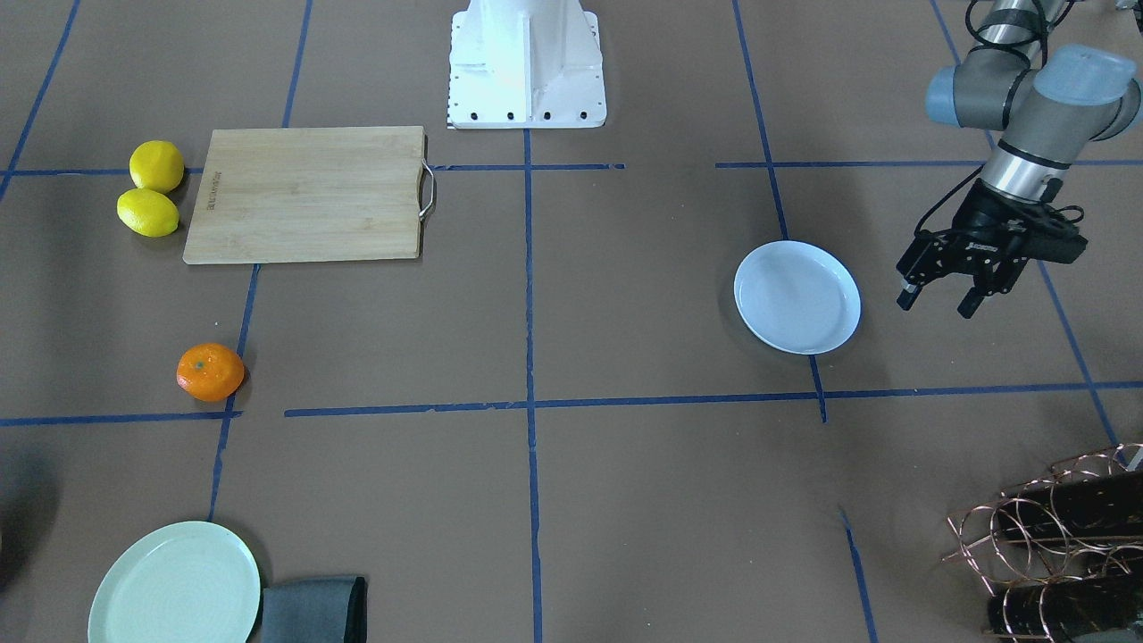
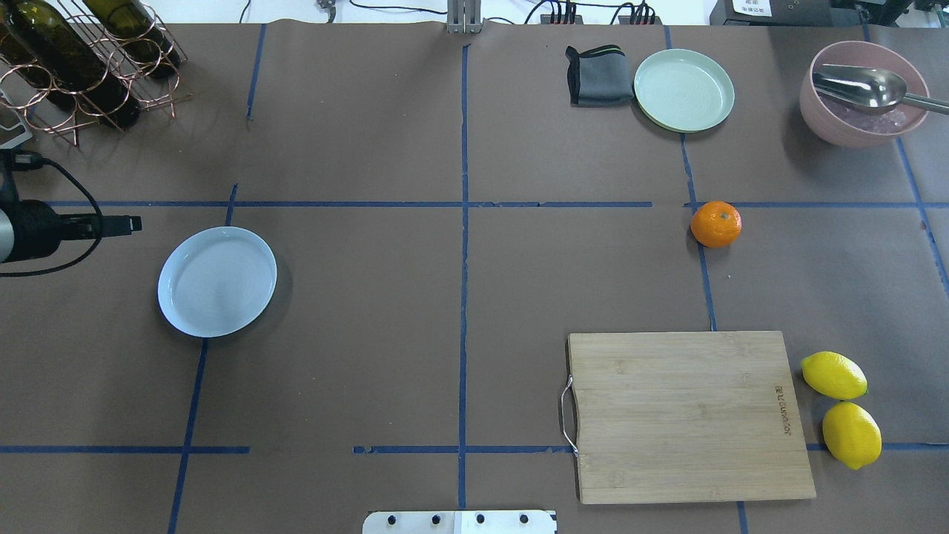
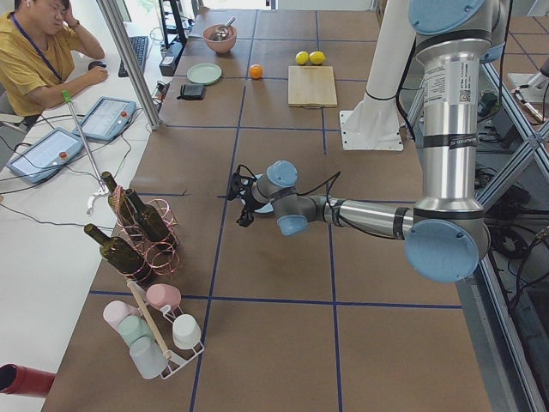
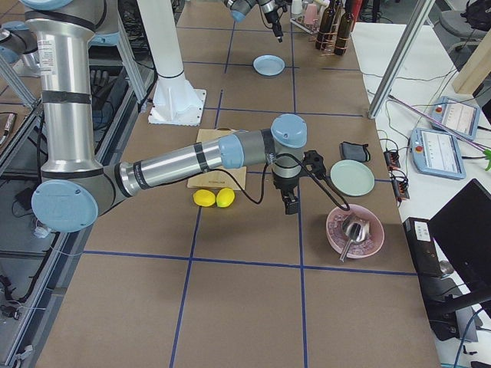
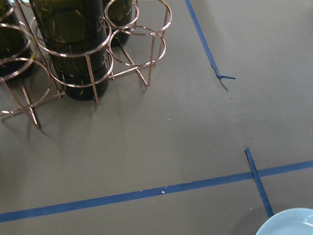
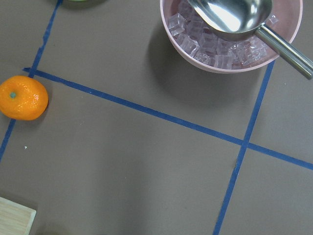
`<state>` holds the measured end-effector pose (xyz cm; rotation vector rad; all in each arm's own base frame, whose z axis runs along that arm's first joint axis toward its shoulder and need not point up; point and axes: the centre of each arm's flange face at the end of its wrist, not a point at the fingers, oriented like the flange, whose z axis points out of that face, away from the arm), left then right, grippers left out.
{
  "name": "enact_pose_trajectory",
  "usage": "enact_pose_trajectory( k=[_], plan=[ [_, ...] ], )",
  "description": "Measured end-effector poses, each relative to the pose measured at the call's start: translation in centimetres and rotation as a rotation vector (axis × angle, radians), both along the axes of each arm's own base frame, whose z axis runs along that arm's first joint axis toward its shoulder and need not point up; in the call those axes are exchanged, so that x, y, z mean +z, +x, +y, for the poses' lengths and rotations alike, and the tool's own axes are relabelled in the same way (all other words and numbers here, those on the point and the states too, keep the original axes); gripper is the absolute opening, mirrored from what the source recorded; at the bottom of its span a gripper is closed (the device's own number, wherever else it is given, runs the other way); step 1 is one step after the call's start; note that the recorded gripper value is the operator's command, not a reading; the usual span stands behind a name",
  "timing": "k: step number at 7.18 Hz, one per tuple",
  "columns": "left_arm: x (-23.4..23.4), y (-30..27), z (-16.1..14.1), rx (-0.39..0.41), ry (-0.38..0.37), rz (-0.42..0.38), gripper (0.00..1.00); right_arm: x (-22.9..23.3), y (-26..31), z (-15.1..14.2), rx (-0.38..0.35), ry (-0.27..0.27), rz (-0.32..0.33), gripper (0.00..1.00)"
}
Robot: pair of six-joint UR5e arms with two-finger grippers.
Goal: Pick orange to plate
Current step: 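Reach the left gripper toward the white plate's edge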
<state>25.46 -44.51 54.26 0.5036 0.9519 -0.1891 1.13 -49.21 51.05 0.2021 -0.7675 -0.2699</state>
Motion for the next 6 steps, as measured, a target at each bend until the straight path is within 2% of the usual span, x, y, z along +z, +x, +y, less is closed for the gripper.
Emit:
enact_pose_trajectory(
  k=[2,5,6],
  plan=[
    [0.6,3.3,1.6,-0.008,-0.027,-0.002,0.76,0.1,0.0,0.0,0.0,-0.001,0.001,1.0],
    [0.8,5.8,3.2,0.018,-0.033,-0.004,0.73,0.1,0.0,0.0,0.001,-0.003,0.001,1.0],
    [0.8,6.4,3.6,0.029,-0.034,-0.005,0.42,0.1,0.0,0.0,0.001,-0.003,0.001,1.0]
  ],
)
